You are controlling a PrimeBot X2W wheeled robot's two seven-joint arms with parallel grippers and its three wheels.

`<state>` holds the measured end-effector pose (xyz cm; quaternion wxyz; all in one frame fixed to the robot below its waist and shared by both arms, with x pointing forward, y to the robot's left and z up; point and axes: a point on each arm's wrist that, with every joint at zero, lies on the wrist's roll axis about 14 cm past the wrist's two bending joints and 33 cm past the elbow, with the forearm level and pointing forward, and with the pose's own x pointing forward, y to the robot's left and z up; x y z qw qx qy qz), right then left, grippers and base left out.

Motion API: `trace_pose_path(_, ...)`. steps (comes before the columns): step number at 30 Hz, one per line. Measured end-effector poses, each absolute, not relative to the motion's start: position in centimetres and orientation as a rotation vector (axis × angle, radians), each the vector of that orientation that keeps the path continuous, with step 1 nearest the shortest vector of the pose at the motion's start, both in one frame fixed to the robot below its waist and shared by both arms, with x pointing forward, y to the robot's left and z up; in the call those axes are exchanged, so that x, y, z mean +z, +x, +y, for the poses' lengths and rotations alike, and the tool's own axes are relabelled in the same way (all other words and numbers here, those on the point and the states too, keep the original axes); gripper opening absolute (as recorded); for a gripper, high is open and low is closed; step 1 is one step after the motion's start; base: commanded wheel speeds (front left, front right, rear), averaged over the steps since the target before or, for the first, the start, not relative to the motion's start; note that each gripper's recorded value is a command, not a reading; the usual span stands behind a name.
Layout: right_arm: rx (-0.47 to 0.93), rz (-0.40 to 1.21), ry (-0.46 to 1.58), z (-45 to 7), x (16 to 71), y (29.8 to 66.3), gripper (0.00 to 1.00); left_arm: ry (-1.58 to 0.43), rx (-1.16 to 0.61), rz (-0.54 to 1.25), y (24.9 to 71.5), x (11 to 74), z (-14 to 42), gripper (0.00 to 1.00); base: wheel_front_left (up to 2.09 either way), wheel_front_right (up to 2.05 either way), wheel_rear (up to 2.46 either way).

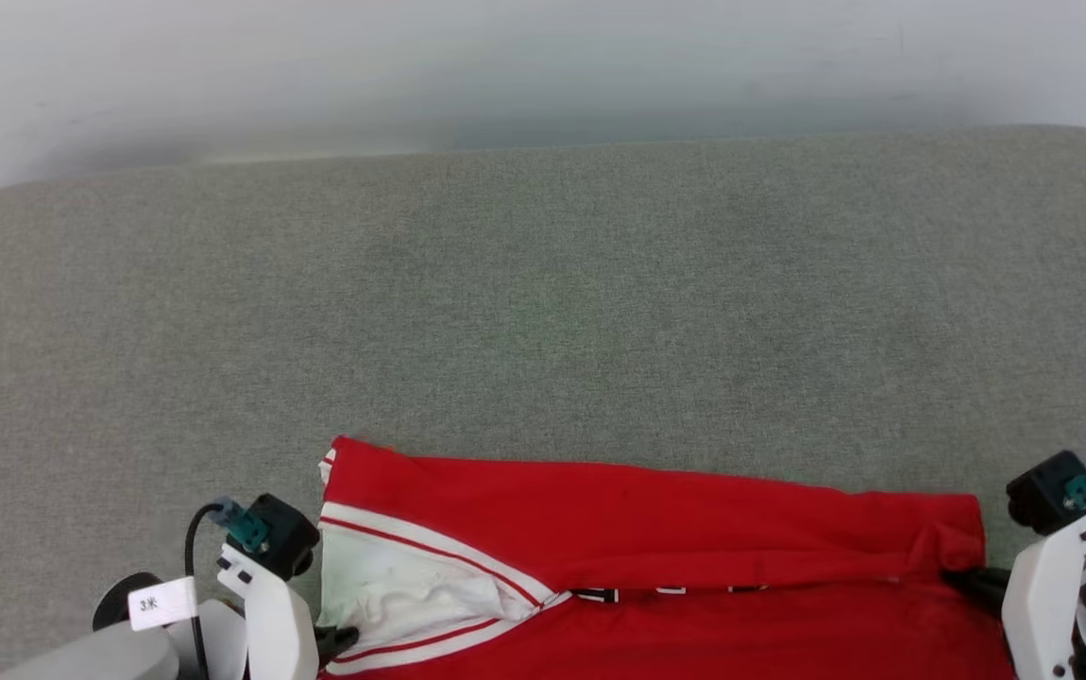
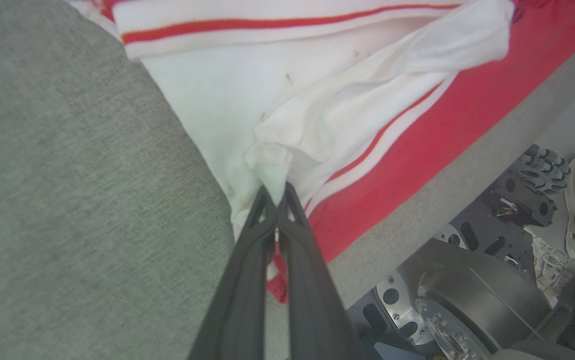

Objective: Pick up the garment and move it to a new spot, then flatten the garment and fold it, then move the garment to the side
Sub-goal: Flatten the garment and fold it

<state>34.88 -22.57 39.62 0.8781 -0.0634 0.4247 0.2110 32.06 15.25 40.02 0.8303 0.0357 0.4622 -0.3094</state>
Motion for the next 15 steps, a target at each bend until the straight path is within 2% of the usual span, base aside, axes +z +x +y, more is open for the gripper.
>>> trace_pose_path(6,0.433,0.938,-0.092,-21.9,37.6,33.5,0.0,0.04,-0.644,1.008,31.5,38.3,14.8,0.0,0.0,0.0,0.0)
trace_pose_path(7,0.43,0.935,-0.085,-21.8,37.6,33.6,0.29,0.041,-0.635,0.998,31.8,38.3,14.9,0.38,0.0,0.0,0.0)
trace_pose_path(8,0.428,0.932,-0.083,-21.7,37.6,33.6,0.88,0.042,-0.629,0.987,31.9,38.3,14.9,1.0,0.0,0.0,0.0)
trace_pose_path(9,0.43,0.921,-0.099,-21.8,37.7,33.7,1.0,0.039,-0.625,0.966,32.1,38.5,14.8,1.0,0.0,0.0,0.0)
trace_pose_path(12,0.432,0.868,-0.131,-22.0,38.8,34.3,1.0,-0.022,-0.592,0.856,33.7,40.1,14.5,1.0,0.0,0.0,0.0)
trace_pose_path(15,0.418,0.777,-0.128,-22.3,41.0,35.5,1.0,0.001,-0.547,0.712,35.5,42.1,15.2,1.0,0.0,0.0,0.0)
